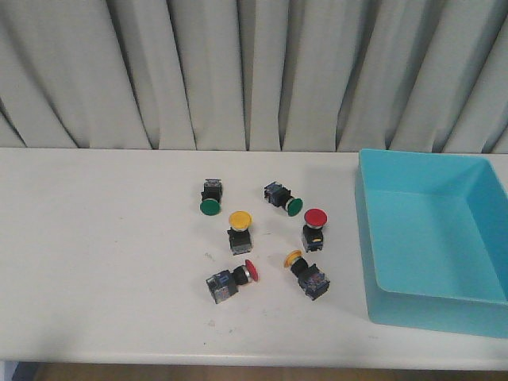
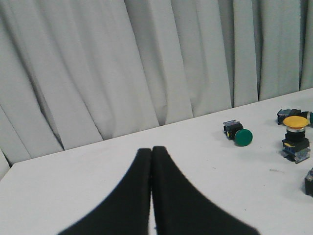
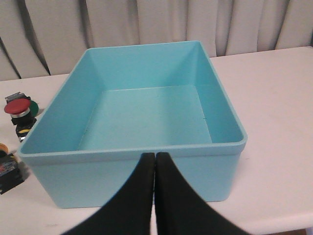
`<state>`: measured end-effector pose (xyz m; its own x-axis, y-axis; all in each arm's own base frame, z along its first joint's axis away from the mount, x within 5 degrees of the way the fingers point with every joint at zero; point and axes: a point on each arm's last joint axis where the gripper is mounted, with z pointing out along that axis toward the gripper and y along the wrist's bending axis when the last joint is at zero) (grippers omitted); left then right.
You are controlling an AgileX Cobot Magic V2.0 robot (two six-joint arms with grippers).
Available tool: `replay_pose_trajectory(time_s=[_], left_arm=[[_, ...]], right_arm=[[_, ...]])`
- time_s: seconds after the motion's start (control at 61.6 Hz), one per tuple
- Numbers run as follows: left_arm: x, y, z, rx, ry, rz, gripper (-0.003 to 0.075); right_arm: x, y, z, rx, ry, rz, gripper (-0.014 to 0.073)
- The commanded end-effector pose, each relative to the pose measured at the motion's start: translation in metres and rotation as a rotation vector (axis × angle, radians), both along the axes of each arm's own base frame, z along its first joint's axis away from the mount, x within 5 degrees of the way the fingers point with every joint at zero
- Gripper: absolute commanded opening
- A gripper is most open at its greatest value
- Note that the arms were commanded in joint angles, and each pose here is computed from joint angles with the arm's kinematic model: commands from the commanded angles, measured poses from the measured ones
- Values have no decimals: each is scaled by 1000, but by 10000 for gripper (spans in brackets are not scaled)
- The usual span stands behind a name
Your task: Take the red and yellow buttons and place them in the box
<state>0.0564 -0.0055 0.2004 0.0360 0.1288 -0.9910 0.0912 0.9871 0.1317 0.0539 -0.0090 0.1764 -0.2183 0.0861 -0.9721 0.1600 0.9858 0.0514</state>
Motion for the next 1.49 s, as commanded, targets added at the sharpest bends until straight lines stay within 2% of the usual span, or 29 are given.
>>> replay_pose_trajectory(time_s=[0.0,1.056,1.121,1.153,1.235,1.283,1.397,1.478], left_arm=[[1,1,-9,-17,-41,8,-6],[1,1,-9,-17,-41,8,-6],[1,1,-9,-17,-42,8,-6],[1,1,-8,-23,-48,8,-6],[-1,2,6,-191,-137,6,-6],[-4,3,20,-237,-206,3,-6],[-13,4,63,-189,-390,3,-6],[-14,3,103,-120,-451,6,-6]], right_arm=[[1,0,5,-14,-77,2,-3],[1,0,6,-28,-85,3,-3],[2,0,11,-42,-141,9,-3],[2,1,19,-51,-211,16,-3],[-1,3,45,-89,-421,34,-3],[-6,5,67,-126,-545,43,-3],[-22,10,123,-188,-801,60,-3],[-25,10,163,-200,-874,63,-3]])
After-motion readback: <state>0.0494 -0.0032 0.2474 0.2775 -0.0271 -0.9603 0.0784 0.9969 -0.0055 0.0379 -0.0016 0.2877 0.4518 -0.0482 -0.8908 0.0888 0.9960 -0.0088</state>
